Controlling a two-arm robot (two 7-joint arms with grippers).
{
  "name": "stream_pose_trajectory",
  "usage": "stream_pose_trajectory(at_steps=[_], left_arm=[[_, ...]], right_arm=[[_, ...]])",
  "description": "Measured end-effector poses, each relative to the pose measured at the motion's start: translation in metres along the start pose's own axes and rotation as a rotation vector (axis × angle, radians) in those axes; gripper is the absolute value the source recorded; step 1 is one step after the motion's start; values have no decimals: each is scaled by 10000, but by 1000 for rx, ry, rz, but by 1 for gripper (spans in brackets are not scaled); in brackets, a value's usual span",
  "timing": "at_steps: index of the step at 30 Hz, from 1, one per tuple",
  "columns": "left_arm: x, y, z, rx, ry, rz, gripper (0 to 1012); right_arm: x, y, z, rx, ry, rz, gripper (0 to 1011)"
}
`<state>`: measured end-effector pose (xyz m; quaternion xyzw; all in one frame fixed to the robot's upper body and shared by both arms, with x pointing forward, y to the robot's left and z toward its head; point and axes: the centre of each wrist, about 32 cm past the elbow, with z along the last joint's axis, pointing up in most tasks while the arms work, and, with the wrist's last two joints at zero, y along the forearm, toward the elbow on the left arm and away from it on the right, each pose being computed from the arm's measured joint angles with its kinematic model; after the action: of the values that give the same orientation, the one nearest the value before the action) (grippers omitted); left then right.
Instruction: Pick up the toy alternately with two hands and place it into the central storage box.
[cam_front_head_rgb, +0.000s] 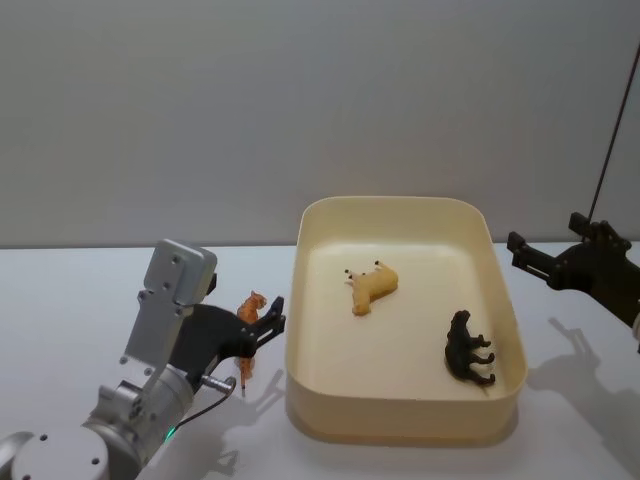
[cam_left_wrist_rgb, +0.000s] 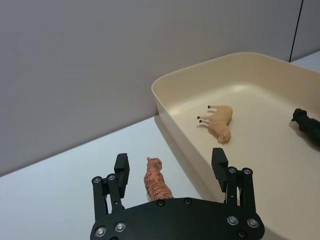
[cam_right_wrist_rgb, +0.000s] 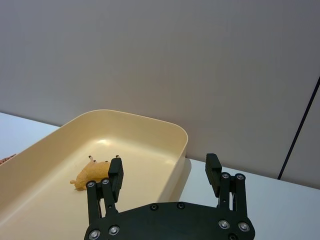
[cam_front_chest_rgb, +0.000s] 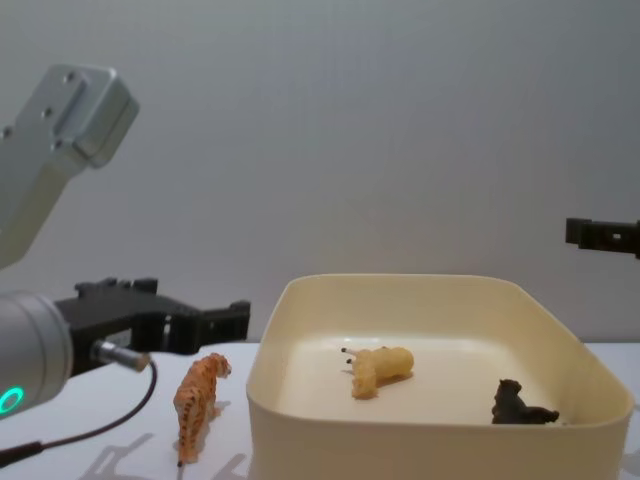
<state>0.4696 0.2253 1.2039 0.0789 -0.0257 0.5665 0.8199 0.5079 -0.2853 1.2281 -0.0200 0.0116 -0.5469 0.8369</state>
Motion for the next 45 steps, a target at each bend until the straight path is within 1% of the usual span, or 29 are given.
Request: stream_pose_trajectory(at_steps=[1,6,8,10,11,12,14,18,20,24,25,26,28,29,30,34,37,45], left_arm=[[21,9,-6,18,7,-2,1001],[82,25,-23,57,20,-2,1001],[116,25,-40,75,23,1,1001],[137,21,-50,86,26,2,1001],[137,21,-50,86,26,2,1001],[170,6,-64,100,28,2,1001],[199,-11,-77,112,31,1,1001],[235,-44,-94,124,34,-1,1001],[262,-80,-111,134,39,-10,1001],[284,-125,-125,140,43,-17,1002],[295,-147,-140,147,46,-22,1002],[298,-155,-144,148,46,-23,1001],[313,-198,-159,157,51,-31,1001],[313,-198,-159,157,51,-31,1001],[319,-216,-167,162,52,-33,1001],[326,-248,-184,172,57,-38,1001],[332,-279,-203,187,63,-38,1001],[341,-329,-236,220,78,-36,1001]], right_arm=[[0,-1,0,0,0,0,1001],[0,-3,-1,0,0,-1,1001],[1,-4,0,0,1,-1,1001],[1,-5,0,0,1,-1,1001],[1,-5,0,0,1,-1,1001],[1,-6,1,0,0,-1,1001],[1,-6,1,0,0,-2,1001],[2,-7,1,0,0,-2,1001],[1,-8,1,0,0,-1,1001],[1,-9,0,0,0,-1,1001],[1,-9,-1,0,0,-1,1001],[1,-9,-1,0,0,-1,1001],[1,-8,-1,0,0,-1,1001],[1,-9,-1,0,0,-1,1001],[1,-9,-1,0,0,-1,1001],[1,-9,-1,0,0,-1,1001],[1,-9,-1,0,0,-1,1001],[1,-9,-1,0,0,-1,1001]])
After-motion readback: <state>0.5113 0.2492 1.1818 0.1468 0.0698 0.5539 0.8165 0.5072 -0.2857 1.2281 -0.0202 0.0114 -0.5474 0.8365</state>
